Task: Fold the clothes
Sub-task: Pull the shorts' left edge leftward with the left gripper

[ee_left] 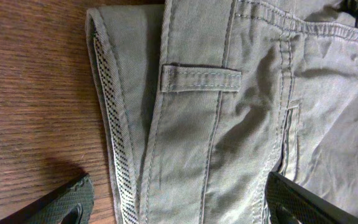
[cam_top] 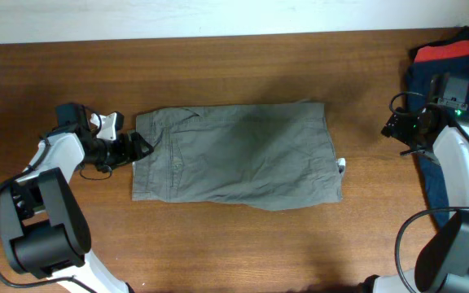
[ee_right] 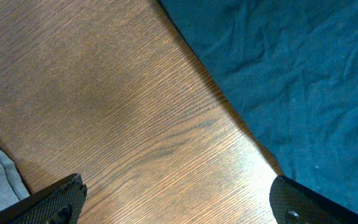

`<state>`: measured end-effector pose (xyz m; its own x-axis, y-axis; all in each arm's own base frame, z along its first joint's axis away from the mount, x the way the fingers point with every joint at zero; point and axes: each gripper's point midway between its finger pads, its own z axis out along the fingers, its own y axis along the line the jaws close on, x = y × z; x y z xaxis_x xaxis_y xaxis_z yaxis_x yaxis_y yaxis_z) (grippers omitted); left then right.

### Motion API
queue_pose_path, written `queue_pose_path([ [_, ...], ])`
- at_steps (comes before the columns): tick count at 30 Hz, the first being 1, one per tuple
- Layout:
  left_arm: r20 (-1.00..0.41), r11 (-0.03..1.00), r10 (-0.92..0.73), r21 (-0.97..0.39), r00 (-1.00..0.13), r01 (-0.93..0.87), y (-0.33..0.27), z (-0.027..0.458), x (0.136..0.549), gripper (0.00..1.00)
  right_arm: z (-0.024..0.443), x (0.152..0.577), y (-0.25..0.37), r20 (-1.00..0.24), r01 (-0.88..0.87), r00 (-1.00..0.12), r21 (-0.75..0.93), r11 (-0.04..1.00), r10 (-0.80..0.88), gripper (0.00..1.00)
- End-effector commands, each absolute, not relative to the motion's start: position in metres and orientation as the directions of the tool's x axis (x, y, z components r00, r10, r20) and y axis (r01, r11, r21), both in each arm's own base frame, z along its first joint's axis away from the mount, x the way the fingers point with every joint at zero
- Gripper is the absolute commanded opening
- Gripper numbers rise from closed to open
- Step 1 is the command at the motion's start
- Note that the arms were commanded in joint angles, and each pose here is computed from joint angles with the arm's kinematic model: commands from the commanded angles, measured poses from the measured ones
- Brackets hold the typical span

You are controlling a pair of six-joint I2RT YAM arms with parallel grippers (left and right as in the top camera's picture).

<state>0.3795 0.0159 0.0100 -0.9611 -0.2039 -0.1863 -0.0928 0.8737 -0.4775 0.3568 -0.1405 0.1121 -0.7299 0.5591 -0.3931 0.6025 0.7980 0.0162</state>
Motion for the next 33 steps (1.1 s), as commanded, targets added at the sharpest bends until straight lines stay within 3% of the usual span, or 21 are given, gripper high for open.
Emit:
queue_pose_path([
  [1,0.086,0.881,-0.244,-0.397,-0.966,-0.258,0.018,-0.052,0.318,0.89,0.111,0.355,-0.141,-0.389,0.6,-0.734,0.011,0.8,0.556,0.99],
  [8,0.104,0.848,-0.233,-0.466,-0.967,-0.254,0.005,-0.048,0.316,0.89,0.111,0.355,-0.141,-0.389,0.6,-0.734,0.011,0.8,0.556,0.99],
  [24,0.257,0.803,-0.224,-0.498,-0.94,-0.327,-0.01,-0.088,0.291,0.89,0.111,0.355,-0.141,-0.389,0.6,-0.734,0.011,0.8,0.556,0.99],
  [31,0.254,0.804,-0.224,-0.498,-0.941,-0.326,-0.009,-0.088,0.292,0.61,0.111,0.355,-0.141,-0.39,0.6,-0.734,0.011,0.8,0.556,0.99],
  [33,0.25,0.804,-0.225,-0.498,-0.942,-0.324,-0.009,-0.088,0.293,0.58,0.111,0.355,-0.141,-0.389,0.6,-0.734,0.011,0.8,0.556,0.99],
])
